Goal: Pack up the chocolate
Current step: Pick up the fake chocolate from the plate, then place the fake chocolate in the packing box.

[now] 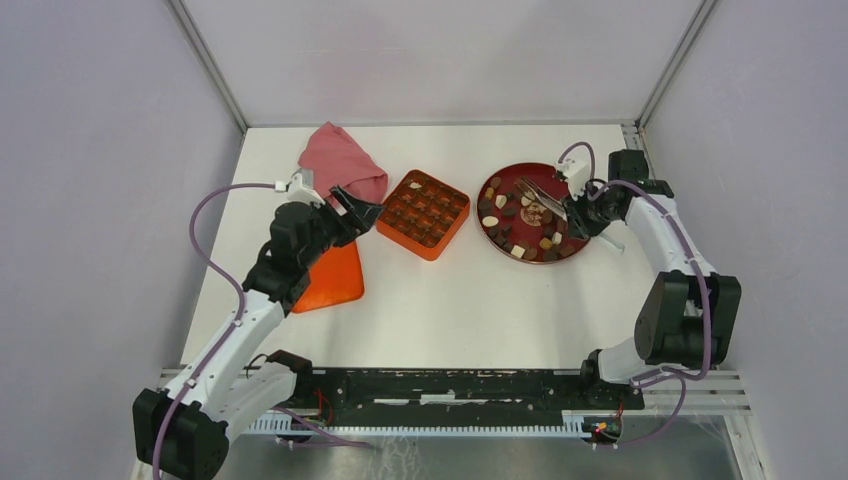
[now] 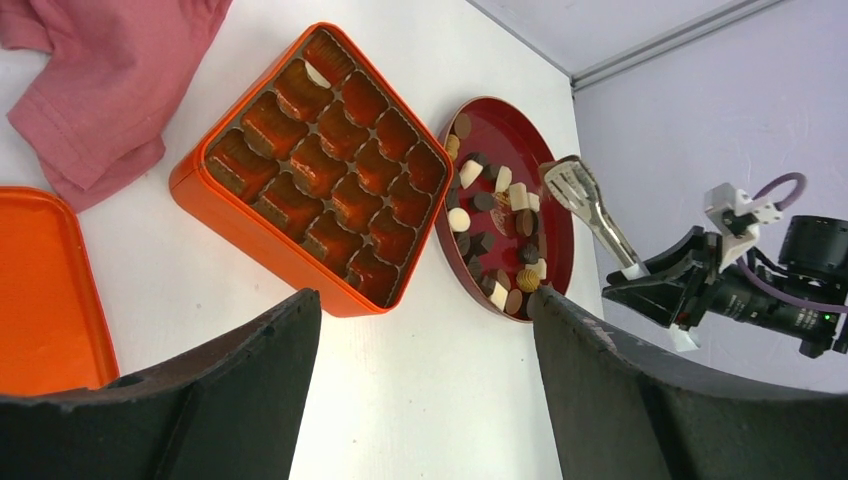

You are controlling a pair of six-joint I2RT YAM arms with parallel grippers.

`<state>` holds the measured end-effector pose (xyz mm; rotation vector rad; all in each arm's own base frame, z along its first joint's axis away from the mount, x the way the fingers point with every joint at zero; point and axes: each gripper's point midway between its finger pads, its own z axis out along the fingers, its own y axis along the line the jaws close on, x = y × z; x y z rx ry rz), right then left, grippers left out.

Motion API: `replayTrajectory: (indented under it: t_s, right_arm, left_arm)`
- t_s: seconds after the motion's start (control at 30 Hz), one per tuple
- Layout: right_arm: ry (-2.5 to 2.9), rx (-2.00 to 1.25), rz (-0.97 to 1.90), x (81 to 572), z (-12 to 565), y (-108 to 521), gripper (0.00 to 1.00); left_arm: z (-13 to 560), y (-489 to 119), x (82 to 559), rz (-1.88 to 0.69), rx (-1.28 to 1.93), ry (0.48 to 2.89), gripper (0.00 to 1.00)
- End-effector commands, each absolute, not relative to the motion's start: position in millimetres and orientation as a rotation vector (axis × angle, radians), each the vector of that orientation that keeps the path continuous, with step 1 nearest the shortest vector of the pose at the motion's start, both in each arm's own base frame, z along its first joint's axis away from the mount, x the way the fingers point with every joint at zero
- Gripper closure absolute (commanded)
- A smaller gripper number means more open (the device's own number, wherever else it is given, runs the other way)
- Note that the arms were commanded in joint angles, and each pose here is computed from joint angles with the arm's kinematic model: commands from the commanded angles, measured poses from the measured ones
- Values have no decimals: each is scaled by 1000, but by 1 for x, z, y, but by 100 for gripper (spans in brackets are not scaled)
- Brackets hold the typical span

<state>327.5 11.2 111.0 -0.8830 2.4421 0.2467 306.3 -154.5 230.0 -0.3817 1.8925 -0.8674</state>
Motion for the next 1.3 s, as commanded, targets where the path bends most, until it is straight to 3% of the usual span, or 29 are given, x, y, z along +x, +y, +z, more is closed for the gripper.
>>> replayTrajectory:
  t_s: [0.0,0.27,0.57,1.27]
  right_arm:
    - [2178,-913,398,351,171,56,100]
    - [1935,-1086,552,363,206,157,100]
    - [1924,-1206,536,380,191,242,100]
    - [2065,-1229,366,417,132,266,100]
  left_arm:
    - [276,-143,309,-806,-351,1796,17]
    - [315,-145,306,-833,-298,1725,1]
    - [308,-147,303,-866,-353,1760,0]
    - [279,-135,296,-833,-439,1775,0]
